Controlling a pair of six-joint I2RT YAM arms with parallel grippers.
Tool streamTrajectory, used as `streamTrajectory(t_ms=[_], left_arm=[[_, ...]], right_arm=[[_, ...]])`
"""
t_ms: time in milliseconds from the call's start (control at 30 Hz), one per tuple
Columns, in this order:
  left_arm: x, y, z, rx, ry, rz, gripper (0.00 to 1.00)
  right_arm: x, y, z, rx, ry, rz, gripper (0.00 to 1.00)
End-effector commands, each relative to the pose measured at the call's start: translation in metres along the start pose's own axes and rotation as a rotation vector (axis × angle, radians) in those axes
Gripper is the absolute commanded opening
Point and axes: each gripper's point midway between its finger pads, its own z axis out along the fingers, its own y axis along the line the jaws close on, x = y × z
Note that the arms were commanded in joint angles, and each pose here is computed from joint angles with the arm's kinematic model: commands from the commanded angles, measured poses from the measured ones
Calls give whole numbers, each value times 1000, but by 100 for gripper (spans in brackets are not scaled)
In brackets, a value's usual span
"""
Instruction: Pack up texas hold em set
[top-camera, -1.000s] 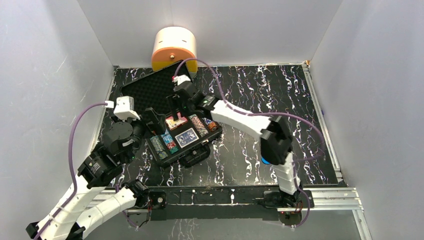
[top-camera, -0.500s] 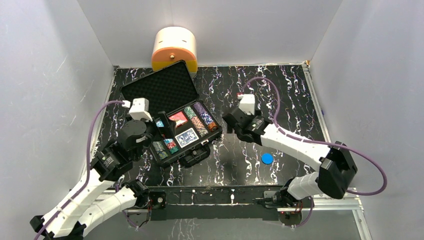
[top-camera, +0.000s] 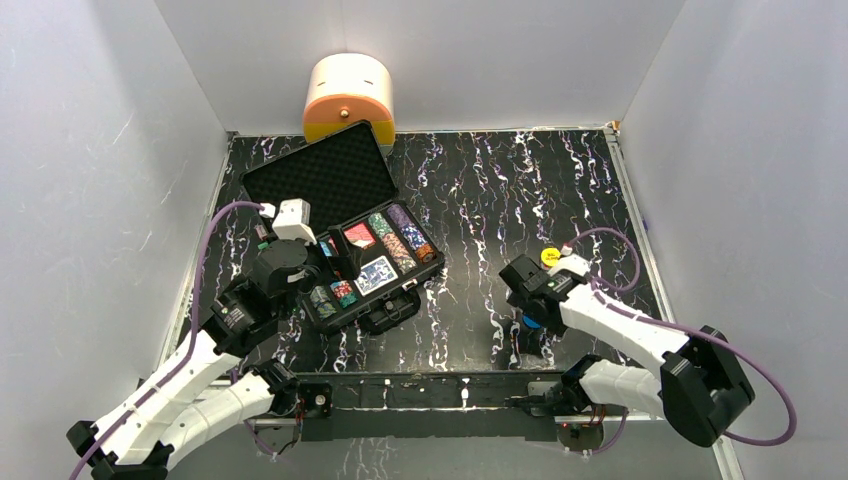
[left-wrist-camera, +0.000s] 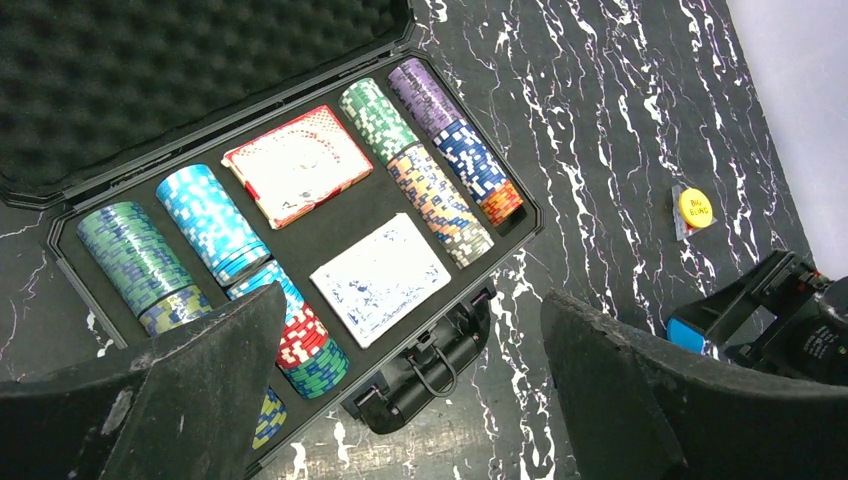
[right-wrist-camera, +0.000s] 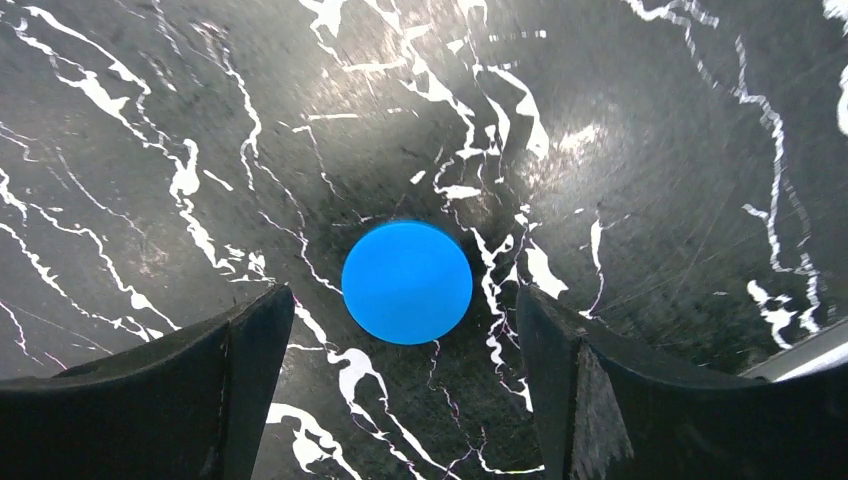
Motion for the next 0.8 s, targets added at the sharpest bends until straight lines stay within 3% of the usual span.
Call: streamTrajectory(t_ms=[0, 233, 567, 767], left_arm=[[-9, -5, -2, 18, -26, -18, 99], [-9, -5, -2, 19, -30, -14, 98], [-20, -3, -8, 16, -61, -14, 98], [-26, -2, -10, 6, -75, 1, 98]], right_arm=[[10, 17, 3, -84, 52, 187, 88], [29, 4, 18, 12, 96, 184, 83], [29, 4, 30, 58, 79, 100, 60], [16, 25, 26, -5, 63, -21, 53]])
